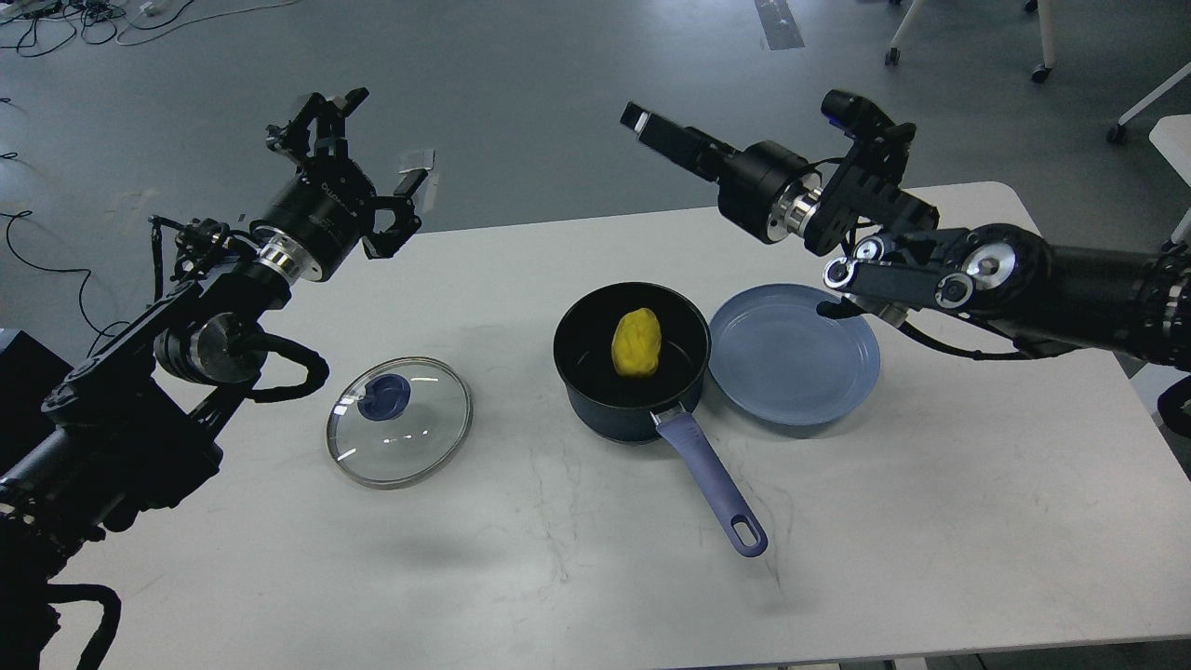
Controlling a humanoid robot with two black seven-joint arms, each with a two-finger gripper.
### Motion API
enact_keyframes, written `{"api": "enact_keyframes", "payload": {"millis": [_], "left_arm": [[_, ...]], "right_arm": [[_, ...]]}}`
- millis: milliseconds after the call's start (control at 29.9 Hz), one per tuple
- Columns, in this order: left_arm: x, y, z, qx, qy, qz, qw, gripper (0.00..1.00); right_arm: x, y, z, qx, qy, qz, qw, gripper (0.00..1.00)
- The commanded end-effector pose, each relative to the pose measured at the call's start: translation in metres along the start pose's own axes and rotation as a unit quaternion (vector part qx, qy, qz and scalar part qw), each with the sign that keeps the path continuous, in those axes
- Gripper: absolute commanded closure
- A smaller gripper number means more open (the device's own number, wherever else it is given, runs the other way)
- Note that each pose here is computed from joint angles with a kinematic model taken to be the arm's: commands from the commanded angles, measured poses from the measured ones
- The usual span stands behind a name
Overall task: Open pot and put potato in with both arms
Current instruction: 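Move the potato over the saucepan and release it inside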
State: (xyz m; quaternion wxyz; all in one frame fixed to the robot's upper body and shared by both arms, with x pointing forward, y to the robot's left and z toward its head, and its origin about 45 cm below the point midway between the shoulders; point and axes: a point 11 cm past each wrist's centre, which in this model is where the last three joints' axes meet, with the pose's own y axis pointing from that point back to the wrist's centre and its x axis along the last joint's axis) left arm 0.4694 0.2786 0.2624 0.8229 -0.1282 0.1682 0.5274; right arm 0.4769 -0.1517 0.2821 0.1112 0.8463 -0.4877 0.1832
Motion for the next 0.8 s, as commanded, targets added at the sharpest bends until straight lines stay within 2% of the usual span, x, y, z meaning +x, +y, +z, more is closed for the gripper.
{"api": "enact_keyframes", "payload": {"millis": [0,100,234,770], "left_arm": [[0.003,0.004,-0.007,0.004,0.009,0.004,1.000,0.00],[0.008,0.010,-0.019,0.011,0.019,0.012,1.000,0.00],[0.013,0.016,-0.025,0.010,0.033,0.021,0.999,0.00],[0.009,0.018,-0.024,0.009,0.040,0.005,0.999,0.00]], "right_arm": [[0.020,0.005,0.003,-0.013,-0.188,0.025,0.982,0.00],[0.027,0.017,0.023,-0.033,-0.302,0.028,0.952,0.00],[0.011,0.031,0.043,-0.052,-0.356,-0.011,0.933,0.00],[0.018,0.030,0.043,-0.056,-0.394,0.004,0.917,0.00]]}}
